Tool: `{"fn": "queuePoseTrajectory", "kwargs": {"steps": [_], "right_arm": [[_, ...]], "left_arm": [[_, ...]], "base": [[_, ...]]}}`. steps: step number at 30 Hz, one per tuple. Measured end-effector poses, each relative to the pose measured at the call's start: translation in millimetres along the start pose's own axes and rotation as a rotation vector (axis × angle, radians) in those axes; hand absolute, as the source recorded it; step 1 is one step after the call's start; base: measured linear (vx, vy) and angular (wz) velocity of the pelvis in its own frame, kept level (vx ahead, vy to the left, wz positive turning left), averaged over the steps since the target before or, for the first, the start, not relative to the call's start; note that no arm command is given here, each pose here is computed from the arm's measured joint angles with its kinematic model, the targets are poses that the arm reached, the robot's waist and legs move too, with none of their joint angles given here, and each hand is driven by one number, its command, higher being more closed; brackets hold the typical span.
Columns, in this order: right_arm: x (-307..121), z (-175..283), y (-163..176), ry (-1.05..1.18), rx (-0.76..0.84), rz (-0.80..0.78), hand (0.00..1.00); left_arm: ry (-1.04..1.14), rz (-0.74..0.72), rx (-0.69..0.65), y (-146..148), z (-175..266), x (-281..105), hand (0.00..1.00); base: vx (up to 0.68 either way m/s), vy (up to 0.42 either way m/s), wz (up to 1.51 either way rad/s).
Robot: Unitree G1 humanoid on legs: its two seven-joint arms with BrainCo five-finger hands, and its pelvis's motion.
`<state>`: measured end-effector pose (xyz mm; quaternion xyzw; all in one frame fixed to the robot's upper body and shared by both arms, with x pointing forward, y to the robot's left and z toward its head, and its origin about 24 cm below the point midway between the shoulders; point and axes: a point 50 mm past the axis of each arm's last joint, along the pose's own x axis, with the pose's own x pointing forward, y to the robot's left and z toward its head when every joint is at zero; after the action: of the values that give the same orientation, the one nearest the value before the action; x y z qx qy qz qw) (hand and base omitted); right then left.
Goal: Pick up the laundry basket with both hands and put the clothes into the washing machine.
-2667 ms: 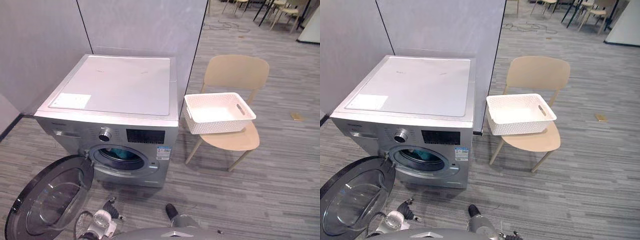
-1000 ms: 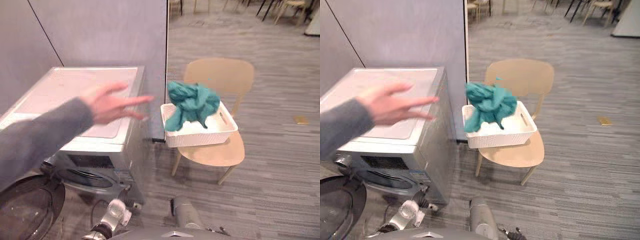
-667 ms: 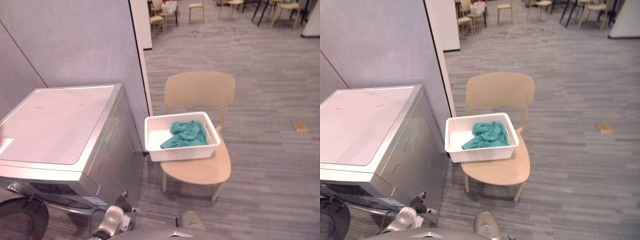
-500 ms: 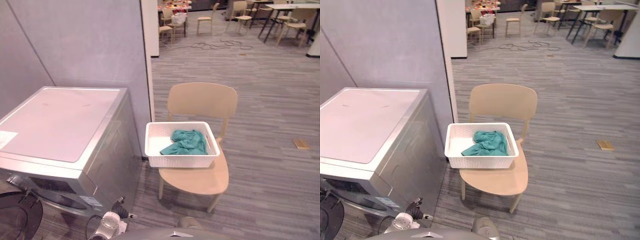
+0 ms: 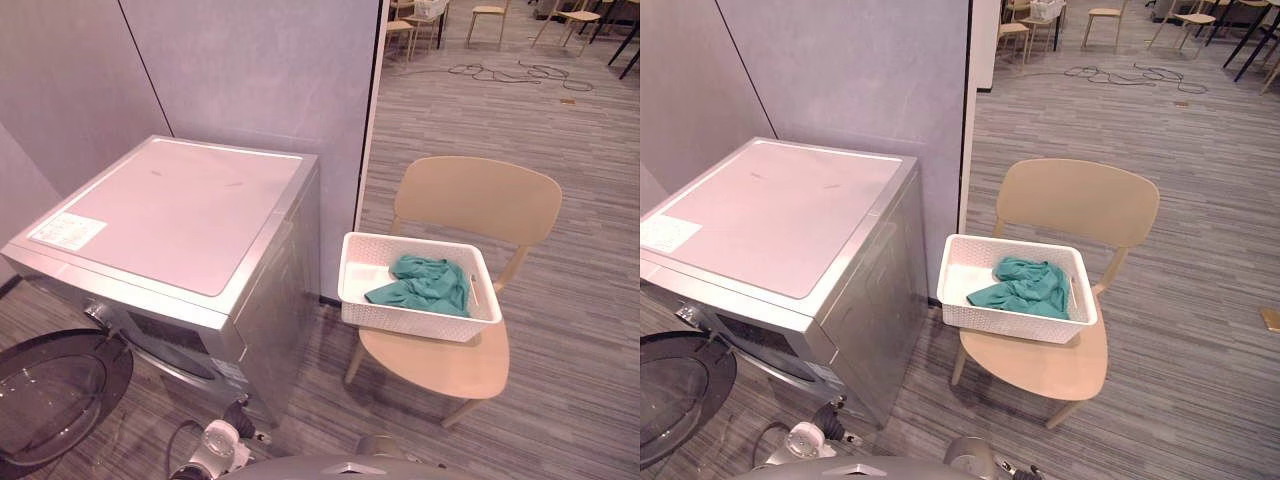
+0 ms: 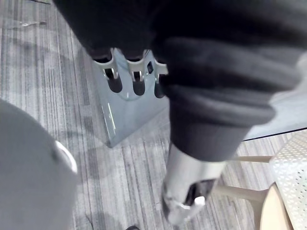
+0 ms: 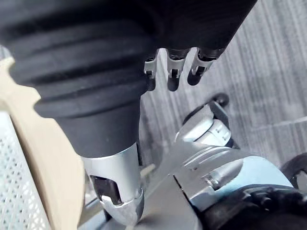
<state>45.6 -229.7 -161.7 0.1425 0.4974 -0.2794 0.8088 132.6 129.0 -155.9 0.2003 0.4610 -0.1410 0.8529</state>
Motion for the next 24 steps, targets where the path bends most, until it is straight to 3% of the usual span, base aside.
{"fn": "queuePoseTrajectory", "kwargs": {"steps": [6,9,18,21,24], "right_arm": [[-10,-11,9,-0.03,0.066,0.021,0.0],[-14,-19,-8,-0.016,0.136,-0.047,0.0],[-22,-32,-43,-0.008,0.27,-0.178,0.0],[-19,-11,-37,-0.079,0.253,-0.14,0.0],[-39,51,-38,-0.384,0.161,-0.071,0.0]], "left_arm": [[-0.002,0.002,0.059,4,2,1,0.0],[-0.008,0.024,0.072,12,6,3,0.0],[-0.02,0.072,-0.084,19,13,5,0.0],[0.053,0.095,-0.138,24,-8,2,0.0],[0.108,0.095,-0.172,20,-27,-4,0.0]], "base": [[0.06,-0.003,0.22],[0.2,-0.188,0.15],[0.11,-0.333,0.16],[-0.08,-0.13,-0.04],[-0.1,-0.063,-0.13]]}}
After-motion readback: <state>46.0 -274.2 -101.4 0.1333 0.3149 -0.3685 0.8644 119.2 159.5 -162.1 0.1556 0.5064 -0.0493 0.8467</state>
